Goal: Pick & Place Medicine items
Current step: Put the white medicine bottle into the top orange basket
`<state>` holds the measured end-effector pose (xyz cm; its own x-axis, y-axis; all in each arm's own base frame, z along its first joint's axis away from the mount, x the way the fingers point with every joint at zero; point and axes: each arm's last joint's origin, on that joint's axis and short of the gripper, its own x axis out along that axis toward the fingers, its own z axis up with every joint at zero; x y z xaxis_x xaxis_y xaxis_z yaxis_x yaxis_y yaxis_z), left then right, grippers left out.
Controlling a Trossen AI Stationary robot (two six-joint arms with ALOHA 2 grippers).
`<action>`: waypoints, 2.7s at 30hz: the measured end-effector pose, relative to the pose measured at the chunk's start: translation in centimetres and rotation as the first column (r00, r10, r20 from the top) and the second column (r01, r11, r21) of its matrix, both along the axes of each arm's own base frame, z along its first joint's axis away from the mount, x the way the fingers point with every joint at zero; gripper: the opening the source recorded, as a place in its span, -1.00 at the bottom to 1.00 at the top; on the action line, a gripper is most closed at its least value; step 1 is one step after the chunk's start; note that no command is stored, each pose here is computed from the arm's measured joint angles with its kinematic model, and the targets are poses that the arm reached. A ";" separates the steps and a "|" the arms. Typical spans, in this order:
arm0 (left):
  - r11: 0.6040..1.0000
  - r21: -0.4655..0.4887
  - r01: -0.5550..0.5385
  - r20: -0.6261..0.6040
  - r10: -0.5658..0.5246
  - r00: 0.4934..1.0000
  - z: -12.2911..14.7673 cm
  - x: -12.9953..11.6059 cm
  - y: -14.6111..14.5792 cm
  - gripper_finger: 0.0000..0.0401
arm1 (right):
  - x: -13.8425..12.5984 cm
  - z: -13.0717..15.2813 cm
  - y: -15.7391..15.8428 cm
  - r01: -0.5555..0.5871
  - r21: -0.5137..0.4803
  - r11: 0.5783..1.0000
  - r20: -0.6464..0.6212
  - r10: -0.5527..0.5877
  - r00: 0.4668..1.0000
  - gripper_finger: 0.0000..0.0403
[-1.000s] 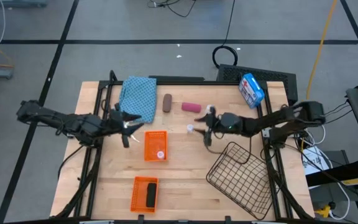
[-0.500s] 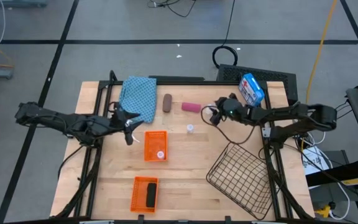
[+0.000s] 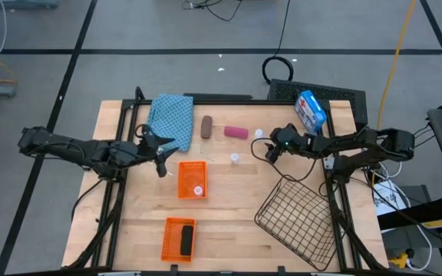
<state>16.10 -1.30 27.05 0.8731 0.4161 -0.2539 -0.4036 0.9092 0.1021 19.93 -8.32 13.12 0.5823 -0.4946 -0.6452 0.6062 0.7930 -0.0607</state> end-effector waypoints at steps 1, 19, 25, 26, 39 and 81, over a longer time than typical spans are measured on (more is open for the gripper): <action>1.000 0.011 0.005 0.019 -0.005 1.000 0.3 -0.1 0.0 -0.22 | 0.0 0.0 0.0 0.005 0.004 1.000 0.005 -0.005 1.000 -0.02; 0.999 0.007 0.034 0.152 -0.035 0.988 2.2 -2.9 0.5 -0.22 | 1.7 -3.5 -1.0 -0.003 0.045 0.999 0.034 0.001 0.999 0.11; 0.999 -0.010 0.030 0.157 -0.028 0.987 2.1 -2.9 0.5 -0.22 | 2.0 -4.1 -1.8 0.017 0.026 1.000 0.076 -0.019 0.997 0.24; 0.999 -0.012 0.030 0.158 -0.028 0.987 2.1 -2.9 0.5 -0.22 | 2.1 -4.2 -2.0 0.019 0.023 1.000 0.085 -0.021 0.996 0.25; 1.000 -0.018 0.026 0.127 -0.023 0.992 1.7 -2.4 0.4 -0.22 | 2.8 -5.4 -2.5 -0.003 -0.020 1.000 0.148 0.006 0.989 0.15; 1.000 -0.010 0.006 0.052 -0.005 0.999 0.7 -1.1 0.2 -0.22 | 2.8 -5.4 -2.5 -0.016 -0.037 0.999 0.140 0.021 0.990 -0.27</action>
<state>15.04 -1.06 27.80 0.8874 0.4089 -0.2129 -0.4031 0.9123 0.0717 22.75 -10.85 7.74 0.6750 -0.5043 -0.5386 0.5960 0.8029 -0.0047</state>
